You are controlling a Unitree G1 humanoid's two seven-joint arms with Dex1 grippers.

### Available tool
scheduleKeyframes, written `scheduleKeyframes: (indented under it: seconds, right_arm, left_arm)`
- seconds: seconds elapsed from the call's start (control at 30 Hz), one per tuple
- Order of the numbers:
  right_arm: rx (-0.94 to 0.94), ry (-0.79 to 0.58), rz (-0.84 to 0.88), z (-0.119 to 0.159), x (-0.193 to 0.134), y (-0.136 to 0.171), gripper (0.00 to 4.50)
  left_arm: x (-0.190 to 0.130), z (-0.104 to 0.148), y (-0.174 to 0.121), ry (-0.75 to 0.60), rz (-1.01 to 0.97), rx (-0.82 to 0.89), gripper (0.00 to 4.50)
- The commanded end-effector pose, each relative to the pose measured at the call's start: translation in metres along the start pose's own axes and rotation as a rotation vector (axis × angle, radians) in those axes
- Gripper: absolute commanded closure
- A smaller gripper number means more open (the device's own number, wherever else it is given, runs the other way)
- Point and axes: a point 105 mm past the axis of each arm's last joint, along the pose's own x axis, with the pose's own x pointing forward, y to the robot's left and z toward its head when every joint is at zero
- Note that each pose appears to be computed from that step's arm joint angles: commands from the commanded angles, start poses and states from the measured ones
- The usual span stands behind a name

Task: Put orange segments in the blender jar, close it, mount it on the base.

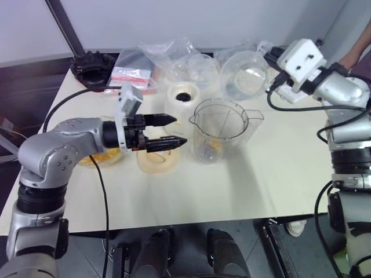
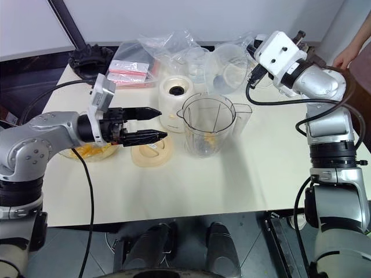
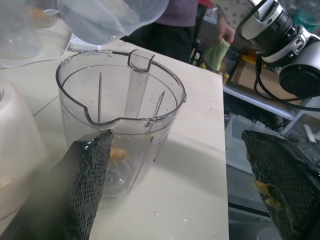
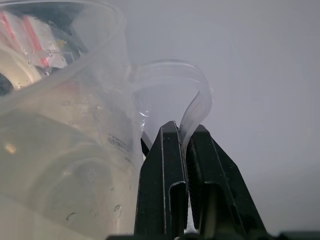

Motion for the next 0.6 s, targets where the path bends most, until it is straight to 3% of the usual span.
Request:
scheduleKeyframes:
  seconds: [0.03, 0.6]
  right_arm:
    - [-0.105, -0.062, -0.025, 0.0202, -0.0031, -0.0127, 4.45]
    - [-0.211, -0.059, -0.009, 0.0187, 0.0006, -0.0087, 4.45]
  left_arm:
    - [-0.0007, 0.0089, -0.0019, -0.021, -0.003, 0.042, 0.17]
    - [-0.0012, 0.0090, -0.0009, -0.024, 0.004, 0.040, 0.17]
